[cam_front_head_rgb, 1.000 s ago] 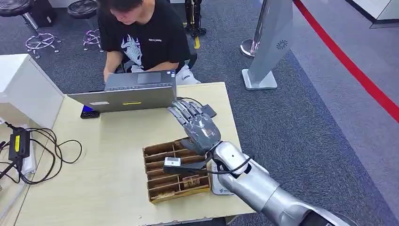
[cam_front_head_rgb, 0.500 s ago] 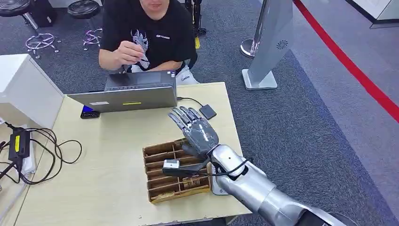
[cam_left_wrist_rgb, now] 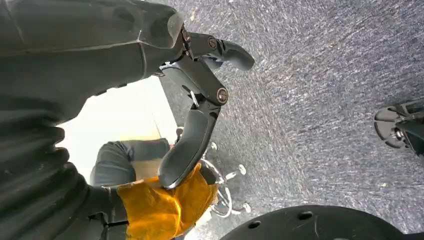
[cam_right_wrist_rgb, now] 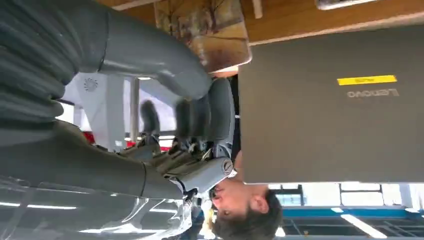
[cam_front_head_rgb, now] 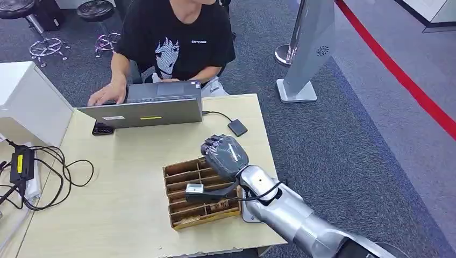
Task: Pass the card to the sensor for recognition and then transmit it.
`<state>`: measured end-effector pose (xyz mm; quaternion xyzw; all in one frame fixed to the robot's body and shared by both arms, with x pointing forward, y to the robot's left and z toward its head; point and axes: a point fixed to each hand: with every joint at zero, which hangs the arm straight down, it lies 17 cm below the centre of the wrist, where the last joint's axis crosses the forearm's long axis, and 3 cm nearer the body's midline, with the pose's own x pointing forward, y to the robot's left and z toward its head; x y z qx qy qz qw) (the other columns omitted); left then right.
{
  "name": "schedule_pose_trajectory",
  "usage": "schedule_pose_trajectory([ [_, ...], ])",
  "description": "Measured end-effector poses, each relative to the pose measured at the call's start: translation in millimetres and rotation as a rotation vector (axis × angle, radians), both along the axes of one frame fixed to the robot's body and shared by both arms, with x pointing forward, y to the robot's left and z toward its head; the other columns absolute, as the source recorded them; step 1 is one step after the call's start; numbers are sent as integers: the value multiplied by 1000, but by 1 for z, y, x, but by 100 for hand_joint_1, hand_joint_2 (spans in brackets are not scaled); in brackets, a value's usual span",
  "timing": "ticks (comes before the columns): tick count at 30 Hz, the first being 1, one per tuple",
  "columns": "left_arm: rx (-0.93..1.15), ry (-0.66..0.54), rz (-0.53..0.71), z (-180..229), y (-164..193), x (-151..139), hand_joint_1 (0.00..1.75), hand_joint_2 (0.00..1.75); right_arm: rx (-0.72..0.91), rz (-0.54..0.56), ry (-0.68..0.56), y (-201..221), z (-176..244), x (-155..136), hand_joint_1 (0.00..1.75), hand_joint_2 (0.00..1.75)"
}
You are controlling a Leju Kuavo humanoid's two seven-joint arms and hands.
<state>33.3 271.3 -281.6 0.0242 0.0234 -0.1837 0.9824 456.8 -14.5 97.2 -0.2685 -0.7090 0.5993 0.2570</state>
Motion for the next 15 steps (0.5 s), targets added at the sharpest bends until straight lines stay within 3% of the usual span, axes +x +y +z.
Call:
schedule_pose_trajectory([
  [10, 0, 0, 5, 0, 0, 0, 0, 175, 8, -1, 2, 0, 3, 2, 171, 175],
  [12, 0, 0, 5, 0, 0, 0, 0, 175, 8, 0, 2, 0, 3, 2, 164, 175],
  [13, 0, 0, 5, 0, 0, 0, 0, 175, 8, 0, 2, 0, 3, 2, 152, 175],
  [14, 0, 0, 5, 0, 0, 0, 0, 175, 8, 0, 1, 0, 3, 2, 101, 175],
  [15, 0, 0, 3, 0, 0, 0, 0, 175, 8, 0, 1, 0, 3, 2, 37, 175],
])
